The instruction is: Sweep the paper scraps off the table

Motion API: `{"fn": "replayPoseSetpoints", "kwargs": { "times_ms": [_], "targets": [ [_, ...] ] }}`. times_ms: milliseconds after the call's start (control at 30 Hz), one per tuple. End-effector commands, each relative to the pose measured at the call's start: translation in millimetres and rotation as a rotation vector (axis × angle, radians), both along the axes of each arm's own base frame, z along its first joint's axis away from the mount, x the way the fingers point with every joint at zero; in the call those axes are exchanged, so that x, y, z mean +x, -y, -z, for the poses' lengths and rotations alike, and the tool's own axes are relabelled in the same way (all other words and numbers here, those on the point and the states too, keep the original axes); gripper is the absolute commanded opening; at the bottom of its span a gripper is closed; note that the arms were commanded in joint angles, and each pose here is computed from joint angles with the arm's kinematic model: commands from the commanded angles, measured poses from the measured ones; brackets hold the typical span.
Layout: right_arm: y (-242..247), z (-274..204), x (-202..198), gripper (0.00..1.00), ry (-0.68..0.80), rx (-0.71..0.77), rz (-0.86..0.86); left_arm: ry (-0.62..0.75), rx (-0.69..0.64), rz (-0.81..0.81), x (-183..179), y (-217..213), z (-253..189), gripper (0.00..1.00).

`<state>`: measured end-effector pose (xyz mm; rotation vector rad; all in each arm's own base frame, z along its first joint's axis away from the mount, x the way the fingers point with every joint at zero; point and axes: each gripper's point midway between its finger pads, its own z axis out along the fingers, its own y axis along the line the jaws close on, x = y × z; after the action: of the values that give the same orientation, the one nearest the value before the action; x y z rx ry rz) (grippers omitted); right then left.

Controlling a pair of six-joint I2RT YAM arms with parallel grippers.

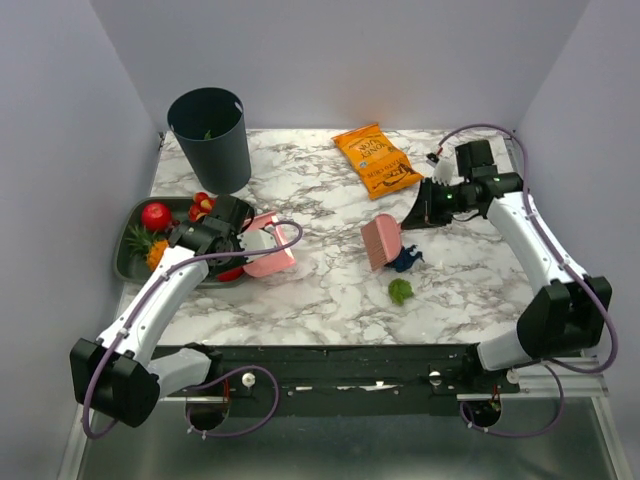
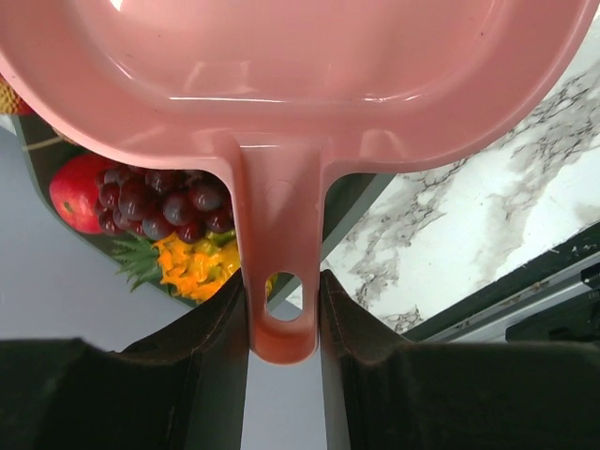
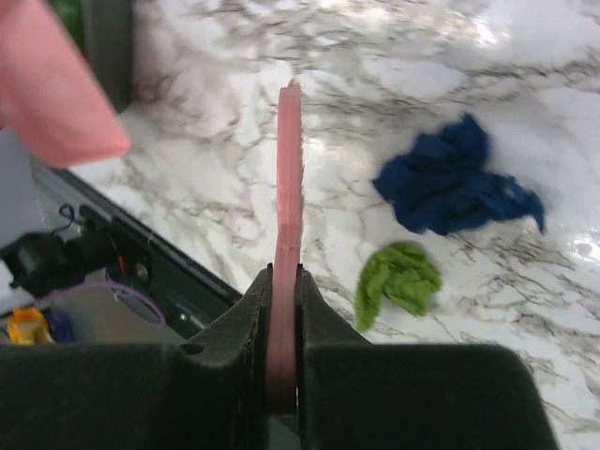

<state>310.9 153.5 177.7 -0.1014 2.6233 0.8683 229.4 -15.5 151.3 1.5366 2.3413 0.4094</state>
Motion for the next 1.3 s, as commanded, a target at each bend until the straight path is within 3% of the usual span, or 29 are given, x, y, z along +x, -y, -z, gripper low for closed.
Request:
{"fn": "replayPoseSetpoints", "kwargs": {
  "times_ms": [0, 133, 233, 300, 433, 733, 800, 1267],
  "targets": [
    [-19.1, -50.5, -28.7, 0.0, 0.205, 0.111, -0.229, 0.009, -0.077, 0.051, 6.0, 23.9, -4.5, 0.0],
    [-0.9, -74.0, -15.7, 0.01, 0.356, -0.016, -0.192, -0.043, -0.088, 0.13, -0.6, 45.1, 1.0, 0.0],
    [53.5, -68.0, 7.9, 0.01, 0.431, -0.327, -0.023, -0.1, -0.106, 0.198, -9.8, 67.2, 9.6, 0.0],
    [102.5, -52.6, 12.4, 0.0, 0.404, -0.573, 0.116, -0.138, -0.107, 0.251, -16.6, 82.0, 16.7, 0.0],
    [130.9, -19.4, -7.2, 0.0, 0.307, -0.733, 0.1, -0.202, -0.078, 0.321, -27.7, 100.8, 32.6, 0.0],
    [133.8, 26.0, -27.8, 0.01, 0.18, -0.75, 0.068, -0.256, -0.003, 0.328, -31.6, 146.3, 63.8, 0.0],
    [126.5, 37.2, -32.2, 0.01, 0.144, -0.714, 0.05, -0.31, 0.027, 0.309, -33.4, 150.5, 76.0, 0.0],
    [37.8, 70.2, -55.2, 0.01, -0.041, -0.338, -0.048, -0.324, 0.014, 0.319, -3.9, 198.9, 91.8, 0.0]
  ]
}}
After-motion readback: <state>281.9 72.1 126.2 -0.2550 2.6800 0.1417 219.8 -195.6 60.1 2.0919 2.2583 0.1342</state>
